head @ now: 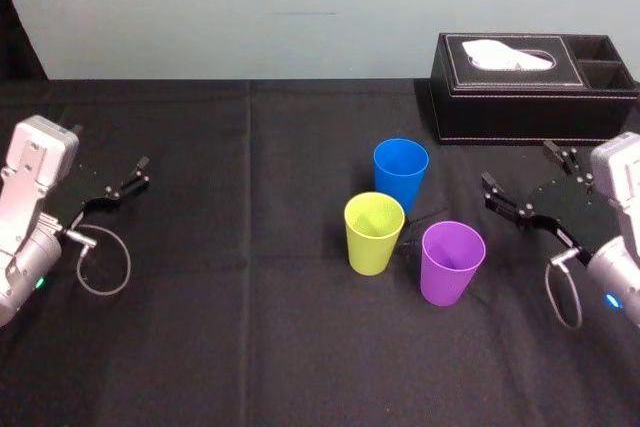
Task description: Stack the three plastic cups sequentially using one hand.
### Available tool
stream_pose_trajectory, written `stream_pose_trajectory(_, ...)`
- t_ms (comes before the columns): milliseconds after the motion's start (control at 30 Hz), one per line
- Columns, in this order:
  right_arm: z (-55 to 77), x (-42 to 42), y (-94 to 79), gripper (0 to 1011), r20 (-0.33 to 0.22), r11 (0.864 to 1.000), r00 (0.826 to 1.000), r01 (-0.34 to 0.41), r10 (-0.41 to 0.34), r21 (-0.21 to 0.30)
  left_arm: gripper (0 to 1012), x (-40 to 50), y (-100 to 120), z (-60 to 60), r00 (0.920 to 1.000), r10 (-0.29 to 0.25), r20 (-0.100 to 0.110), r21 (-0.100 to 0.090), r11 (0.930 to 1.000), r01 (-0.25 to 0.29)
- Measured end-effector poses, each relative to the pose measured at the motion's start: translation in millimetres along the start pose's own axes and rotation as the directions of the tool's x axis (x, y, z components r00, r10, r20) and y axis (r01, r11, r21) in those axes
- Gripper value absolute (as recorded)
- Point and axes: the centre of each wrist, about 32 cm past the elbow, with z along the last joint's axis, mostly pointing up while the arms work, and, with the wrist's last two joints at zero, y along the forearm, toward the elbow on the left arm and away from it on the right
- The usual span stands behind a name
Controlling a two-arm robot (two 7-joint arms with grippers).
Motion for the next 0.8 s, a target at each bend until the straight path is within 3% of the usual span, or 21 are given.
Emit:
stream_pose_trajectory(233,-1.8,-0.7,-28.6,1003,-0.047,0.998,0.997,-0.055,0.053,-0.035,1011,0.0,0.0,0.0,1.0,0.0,0.0,0.0,1.0,0.0)
stream_pose_trajectory(400,-5.0,-3.7,-50.2,1003,-0.049,0.992,0.993,-0.107,0.104,-0.062,1011,0.0,0.0,0.0,1.0,0.0,0.0,0.0,1.0,0.0)
stream_pose_trajectory(800,-8.5,-6.0,-80.4,1003,-0.073,0.985,0.986,-0.158,0.152,-0.076,1011,0.0,0.0,0.0,1.0,0.0,0.0,0.0,1.0,0.0)
